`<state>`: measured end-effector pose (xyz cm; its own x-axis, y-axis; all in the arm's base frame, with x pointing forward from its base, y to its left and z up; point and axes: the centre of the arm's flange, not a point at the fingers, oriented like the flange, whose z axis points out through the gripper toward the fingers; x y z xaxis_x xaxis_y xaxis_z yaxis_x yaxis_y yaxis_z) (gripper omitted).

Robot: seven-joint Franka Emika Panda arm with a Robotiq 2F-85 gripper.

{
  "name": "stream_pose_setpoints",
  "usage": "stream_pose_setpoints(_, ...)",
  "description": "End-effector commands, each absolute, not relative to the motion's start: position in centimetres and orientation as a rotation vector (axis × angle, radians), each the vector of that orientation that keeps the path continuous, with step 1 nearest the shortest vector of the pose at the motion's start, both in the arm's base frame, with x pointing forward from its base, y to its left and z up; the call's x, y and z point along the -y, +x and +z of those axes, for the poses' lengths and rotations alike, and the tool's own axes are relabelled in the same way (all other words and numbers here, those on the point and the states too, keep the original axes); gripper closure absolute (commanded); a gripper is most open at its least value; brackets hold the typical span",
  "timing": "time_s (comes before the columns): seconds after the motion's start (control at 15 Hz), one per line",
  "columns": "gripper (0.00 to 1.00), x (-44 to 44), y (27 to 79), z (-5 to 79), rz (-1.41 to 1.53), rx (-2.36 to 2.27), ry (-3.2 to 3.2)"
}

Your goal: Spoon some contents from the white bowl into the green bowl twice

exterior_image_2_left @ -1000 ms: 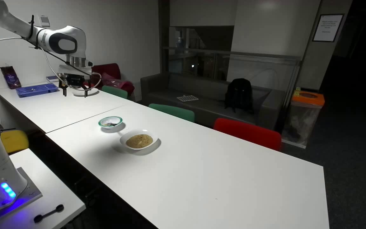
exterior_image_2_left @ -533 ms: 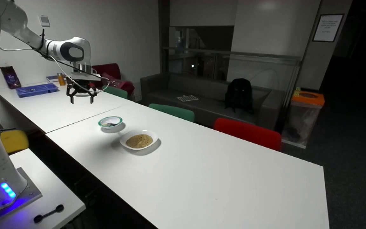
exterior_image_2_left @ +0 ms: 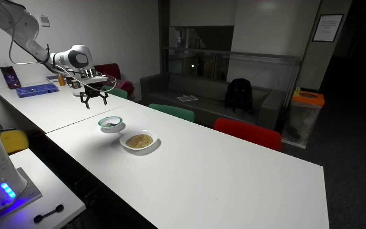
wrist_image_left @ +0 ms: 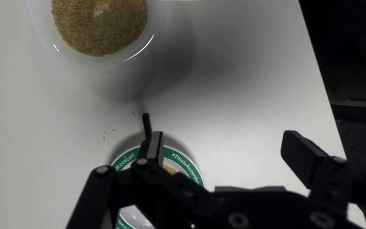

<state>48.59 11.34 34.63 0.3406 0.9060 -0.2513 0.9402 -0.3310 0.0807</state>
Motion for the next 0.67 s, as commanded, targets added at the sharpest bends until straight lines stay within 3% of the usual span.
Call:
stream_pose_setpoints(0.0, 0.00, -11.7, 49.3, 34.6, -0.165, -1.583, 2.381)
stream_pose_setpoints(0.6, 0.00, -10.4, 51.0, 32.5, -0.344, -1.748, 2.568)
